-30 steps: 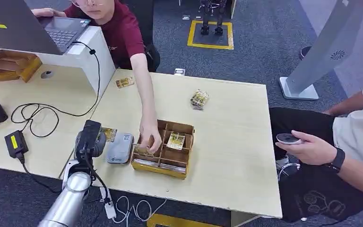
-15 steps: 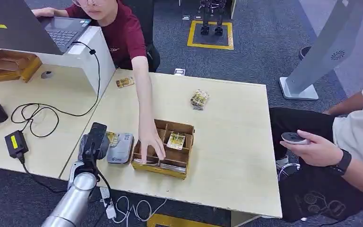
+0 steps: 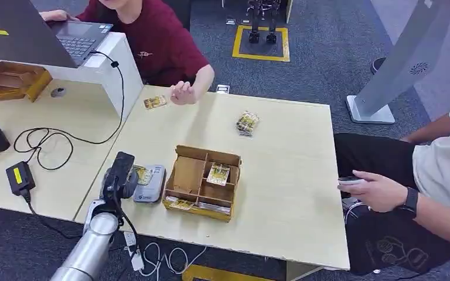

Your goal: Pass the card to the sensor for recognition and then transmit it.

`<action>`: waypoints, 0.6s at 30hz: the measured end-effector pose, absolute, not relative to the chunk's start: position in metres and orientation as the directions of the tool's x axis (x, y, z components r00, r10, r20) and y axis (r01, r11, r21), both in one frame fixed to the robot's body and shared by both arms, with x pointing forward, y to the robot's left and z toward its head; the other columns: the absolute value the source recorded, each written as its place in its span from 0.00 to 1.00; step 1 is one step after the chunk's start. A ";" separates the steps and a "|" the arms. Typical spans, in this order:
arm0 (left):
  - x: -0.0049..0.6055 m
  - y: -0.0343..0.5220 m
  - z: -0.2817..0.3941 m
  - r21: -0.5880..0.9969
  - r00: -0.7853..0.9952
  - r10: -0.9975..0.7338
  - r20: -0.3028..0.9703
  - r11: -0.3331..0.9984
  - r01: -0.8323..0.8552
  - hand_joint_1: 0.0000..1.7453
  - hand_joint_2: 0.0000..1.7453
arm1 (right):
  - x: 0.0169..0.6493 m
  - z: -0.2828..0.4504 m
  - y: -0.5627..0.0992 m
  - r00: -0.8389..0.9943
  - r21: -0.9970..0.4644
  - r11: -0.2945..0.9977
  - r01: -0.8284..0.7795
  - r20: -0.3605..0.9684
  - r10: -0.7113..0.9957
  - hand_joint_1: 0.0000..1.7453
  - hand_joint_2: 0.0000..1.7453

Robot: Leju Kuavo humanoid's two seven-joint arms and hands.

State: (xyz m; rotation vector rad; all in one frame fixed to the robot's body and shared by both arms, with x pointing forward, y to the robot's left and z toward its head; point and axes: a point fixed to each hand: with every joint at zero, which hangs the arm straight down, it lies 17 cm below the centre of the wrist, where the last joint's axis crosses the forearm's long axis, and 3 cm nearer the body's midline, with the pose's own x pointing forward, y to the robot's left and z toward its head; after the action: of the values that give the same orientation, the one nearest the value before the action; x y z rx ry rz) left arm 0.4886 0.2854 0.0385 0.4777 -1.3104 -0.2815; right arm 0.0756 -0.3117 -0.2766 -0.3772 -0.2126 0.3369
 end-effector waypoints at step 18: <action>0.479 0.317 0.023 0.857 0.343 -0.793 0.503 0.510 -0.078 1.00 1.00 | 0.081 -0.276 -0.303 0.909 -0.379 0.871 -0.311 0.149 0.390 0.00 1.00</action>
State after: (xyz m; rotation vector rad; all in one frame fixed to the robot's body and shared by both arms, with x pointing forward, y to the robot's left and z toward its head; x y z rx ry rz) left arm 0.4791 0.3169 0.0231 0.9450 -1.1427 -0.5680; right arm 0.0812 -0.3033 -0.2765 -0.3572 -0.2253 0.3697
